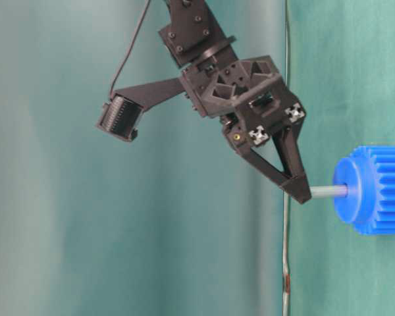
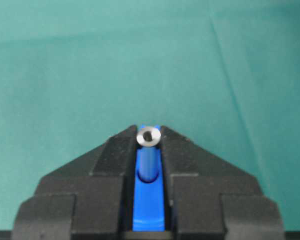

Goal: Insert the shaft placed at a random location into the center hole of the medium gear at another random location.
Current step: 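Align the held shaft with the gear's center hole and lower it in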

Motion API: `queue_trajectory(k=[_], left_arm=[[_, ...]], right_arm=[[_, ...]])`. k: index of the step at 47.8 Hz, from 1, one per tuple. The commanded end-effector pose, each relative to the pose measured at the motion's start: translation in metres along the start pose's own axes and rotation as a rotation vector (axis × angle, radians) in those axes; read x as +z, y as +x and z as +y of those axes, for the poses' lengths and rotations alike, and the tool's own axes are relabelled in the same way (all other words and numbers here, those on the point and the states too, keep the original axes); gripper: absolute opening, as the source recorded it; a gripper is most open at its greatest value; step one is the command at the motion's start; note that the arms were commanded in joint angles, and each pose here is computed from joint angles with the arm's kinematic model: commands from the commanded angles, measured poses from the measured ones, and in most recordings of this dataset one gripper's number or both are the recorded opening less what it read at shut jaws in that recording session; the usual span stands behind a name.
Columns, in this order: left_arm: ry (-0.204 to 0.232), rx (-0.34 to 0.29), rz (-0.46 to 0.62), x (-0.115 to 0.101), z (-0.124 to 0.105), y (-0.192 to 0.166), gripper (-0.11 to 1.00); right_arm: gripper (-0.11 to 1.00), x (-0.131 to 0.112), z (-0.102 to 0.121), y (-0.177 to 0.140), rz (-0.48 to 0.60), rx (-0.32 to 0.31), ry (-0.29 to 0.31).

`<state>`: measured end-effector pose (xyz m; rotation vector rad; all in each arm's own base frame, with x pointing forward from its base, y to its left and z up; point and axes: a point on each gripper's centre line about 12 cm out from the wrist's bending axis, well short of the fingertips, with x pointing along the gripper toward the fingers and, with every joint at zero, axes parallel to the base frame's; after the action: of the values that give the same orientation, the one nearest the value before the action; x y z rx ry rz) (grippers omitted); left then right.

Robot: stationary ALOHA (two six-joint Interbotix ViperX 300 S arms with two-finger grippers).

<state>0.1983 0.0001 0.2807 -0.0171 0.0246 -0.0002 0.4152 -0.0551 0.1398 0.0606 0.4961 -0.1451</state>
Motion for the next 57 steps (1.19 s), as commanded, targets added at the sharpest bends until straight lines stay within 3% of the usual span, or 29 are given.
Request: queue_trajectory(k=[1,57], left_arm=[[0.001,0.001,-0.021,0.0085,0.0001,0.0019,0.0],[0.003,0.001,-0.018,0.0082,0.0001,0.0019,0.0]], right_arm=[[0.13,0.0164,-0.0029,-0.0048,-0.045,-0.006,0.018],[0.13,0.0154,-0.0005,-0.0078,-0.069,-0.001,0.019]])
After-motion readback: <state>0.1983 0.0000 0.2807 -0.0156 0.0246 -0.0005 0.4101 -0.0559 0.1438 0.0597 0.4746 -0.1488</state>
